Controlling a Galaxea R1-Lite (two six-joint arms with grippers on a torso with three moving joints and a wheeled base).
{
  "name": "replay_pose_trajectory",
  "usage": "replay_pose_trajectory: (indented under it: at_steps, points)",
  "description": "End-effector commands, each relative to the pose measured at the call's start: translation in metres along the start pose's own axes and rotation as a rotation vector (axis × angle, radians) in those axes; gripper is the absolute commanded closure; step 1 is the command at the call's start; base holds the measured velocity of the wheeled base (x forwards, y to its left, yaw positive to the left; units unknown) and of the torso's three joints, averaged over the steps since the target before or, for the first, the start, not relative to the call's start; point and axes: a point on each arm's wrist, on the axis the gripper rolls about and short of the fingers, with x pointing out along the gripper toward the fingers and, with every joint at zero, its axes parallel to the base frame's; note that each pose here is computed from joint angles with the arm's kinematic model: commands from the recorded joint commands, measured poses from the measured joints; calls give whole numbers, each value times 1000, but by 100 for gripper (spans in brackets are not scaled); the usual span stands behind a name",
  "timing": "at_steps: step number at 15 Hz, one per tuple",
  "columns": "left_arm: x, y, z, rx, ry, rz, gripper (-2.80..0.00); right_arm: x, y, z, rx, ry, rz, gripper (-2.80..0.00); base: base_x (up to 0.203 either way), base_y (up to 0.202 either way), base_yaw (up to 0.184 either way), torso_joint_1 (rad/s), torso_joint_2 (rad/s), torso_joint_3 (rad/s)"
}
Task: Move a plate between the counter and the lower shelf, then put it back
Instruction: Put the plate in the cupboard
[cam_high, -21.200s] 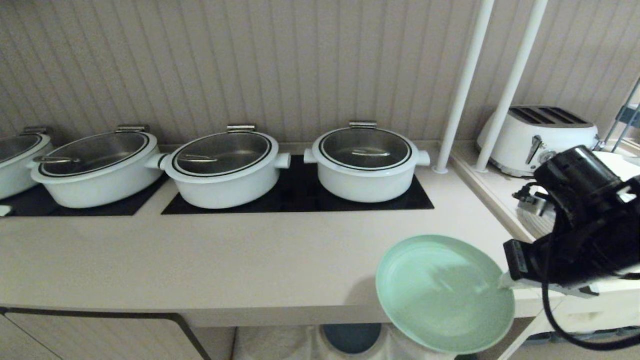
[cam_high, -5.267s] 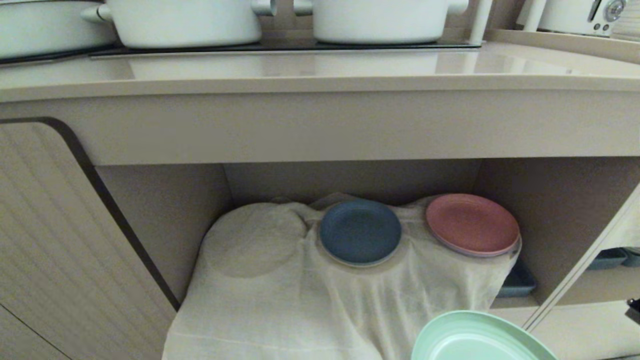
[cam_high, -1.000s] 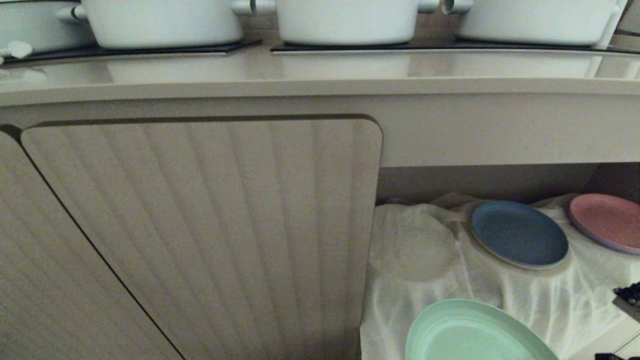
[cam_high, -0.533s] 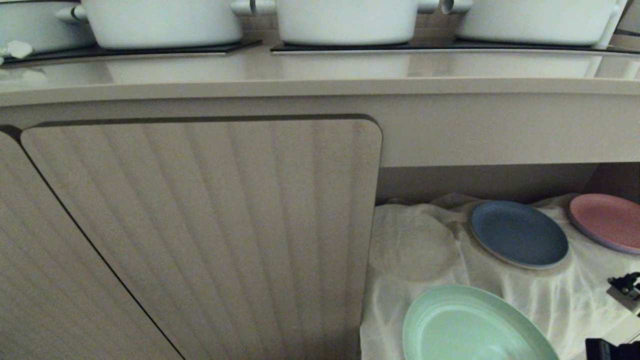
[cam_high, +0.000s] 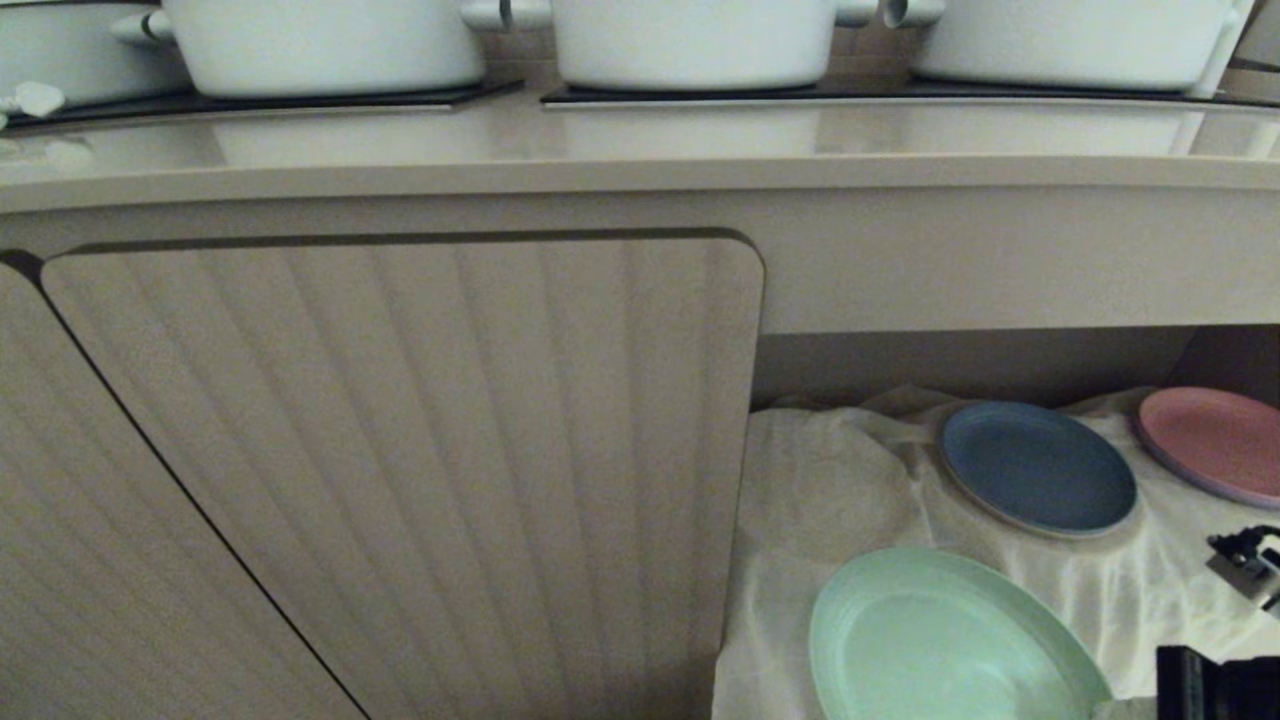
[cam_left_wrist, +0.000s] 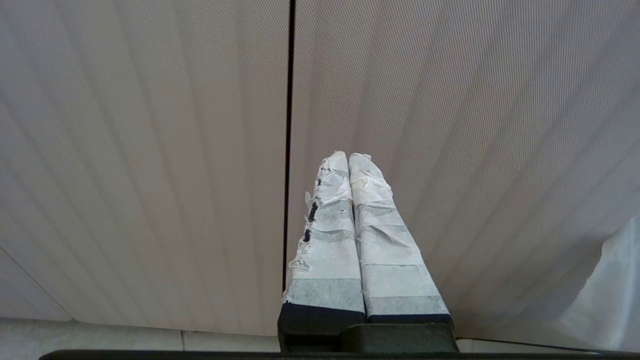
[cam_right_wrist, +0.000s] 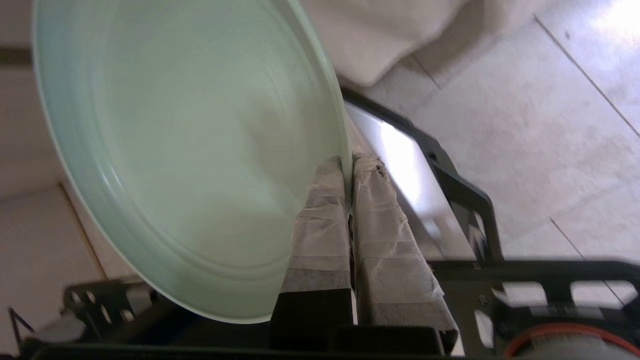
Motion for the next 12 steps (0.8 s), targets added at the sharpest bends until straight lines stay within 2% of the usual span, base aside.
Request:
replay_pose_trajectory:
  at_steps: [1,12]
  points:
    - [0,0,0,-2,0,1,0,5,-1,3,18,6,-14,0,0,0,0,0,0,0]
    - [0,0,0,0,0,1,0,33,4,25,57,-21,-26,0,0,0,0,0,0,0]
